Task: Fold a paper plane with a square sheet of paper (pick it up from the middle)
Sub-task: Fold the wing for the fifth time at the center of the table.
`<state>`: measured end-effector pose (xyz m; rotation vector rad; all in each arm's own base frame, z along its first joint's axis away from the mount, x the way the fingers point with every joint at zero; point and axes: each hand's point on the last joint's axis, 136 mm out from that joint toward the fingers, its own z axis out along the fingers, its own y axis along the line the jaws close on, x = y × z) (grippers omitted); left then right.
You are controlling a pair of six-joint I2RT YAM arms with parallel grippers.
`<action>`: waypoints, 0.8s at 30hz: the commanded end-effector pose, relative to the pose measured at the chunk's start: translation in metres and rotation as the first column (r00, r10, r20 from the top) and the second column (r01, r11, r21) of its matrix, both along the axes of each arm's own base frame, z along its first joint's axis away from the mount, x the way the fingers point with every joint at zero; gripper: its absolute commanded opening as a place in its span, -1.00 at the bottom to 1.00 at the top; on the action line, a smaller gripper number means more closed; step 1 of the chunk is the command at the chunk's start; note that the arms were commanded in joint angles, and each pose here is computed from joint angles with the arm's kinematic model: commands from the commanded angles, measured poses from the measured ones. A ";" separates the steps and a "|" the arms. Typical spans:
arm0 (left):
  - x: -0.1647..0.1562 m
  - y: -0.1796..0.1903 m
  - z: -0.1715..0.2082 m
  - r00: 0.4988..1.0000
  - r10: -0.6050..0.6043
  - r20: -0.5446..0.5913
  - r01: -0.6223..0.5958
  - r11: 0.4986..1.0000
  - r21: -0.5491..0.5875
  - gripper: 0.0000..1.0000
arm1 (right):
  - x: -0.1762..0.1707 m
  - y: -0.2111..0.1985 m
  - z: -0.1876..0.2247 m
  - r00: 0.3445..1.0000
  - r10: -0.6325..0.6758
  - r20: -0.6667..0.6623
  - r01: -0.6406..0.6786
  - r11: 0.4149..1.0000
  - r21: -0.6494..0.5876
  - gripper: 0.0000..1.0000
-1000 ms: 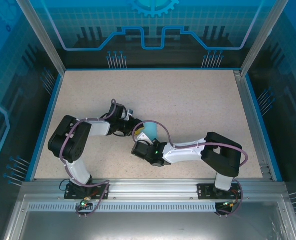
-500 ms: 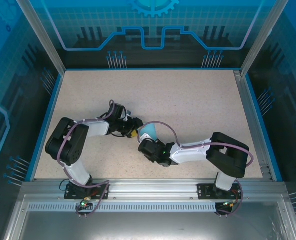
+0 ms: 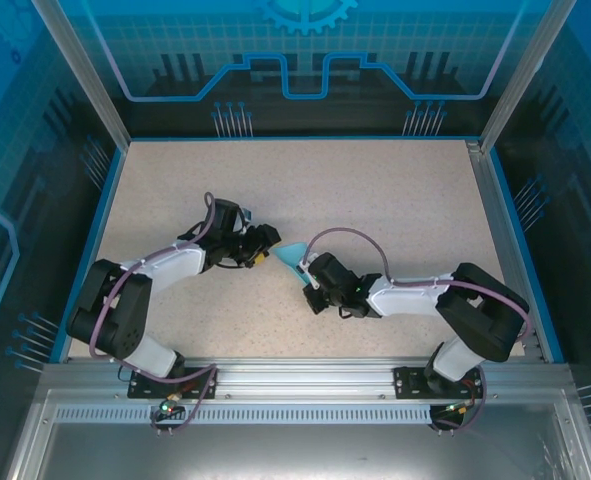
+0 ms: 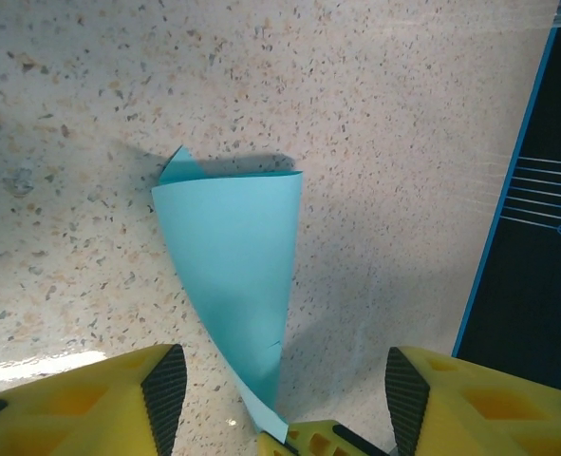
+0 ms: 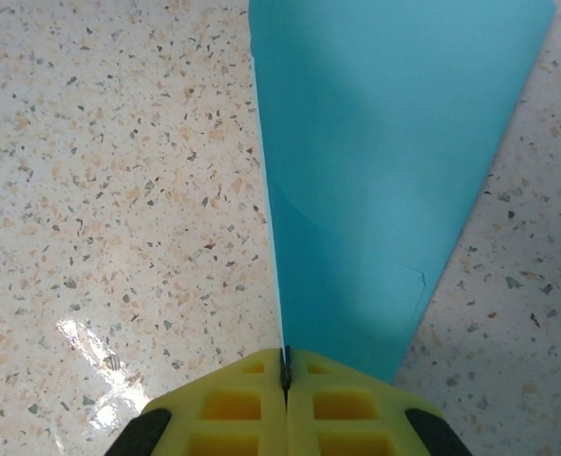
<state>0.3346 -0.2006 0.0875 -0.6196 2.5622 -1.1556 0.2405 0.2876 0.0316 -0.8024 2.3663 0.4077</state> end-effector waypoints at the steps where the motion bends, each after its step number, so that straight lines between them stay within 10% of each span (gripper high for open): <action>1: -0.010 -0.004 -0.016 0.998 -0.024 -0.066 0.024 1.000 0.002 0.22 | -0.003 0.011 0.010 0.999 0.042 -0.021 -0.040 0.995 0.092 -0.89; 13: -0.010 -0.027 -0.037 0.983 -0.067 -0.171 0.069 0.998 0.006 0.16 | -0.002 0.009 0.007 0.999 0.039 -0.015 -0.038 0.996 0.079 -0.87; 24: -0.008 -0.028 -0.039 0.975 -0.072 -0.209 0.079 0.997 0.026 -0.66 | -0.001 0.004 0.005 0.999 0.039 -0.010 -0.039 0.999 0.031 -0.71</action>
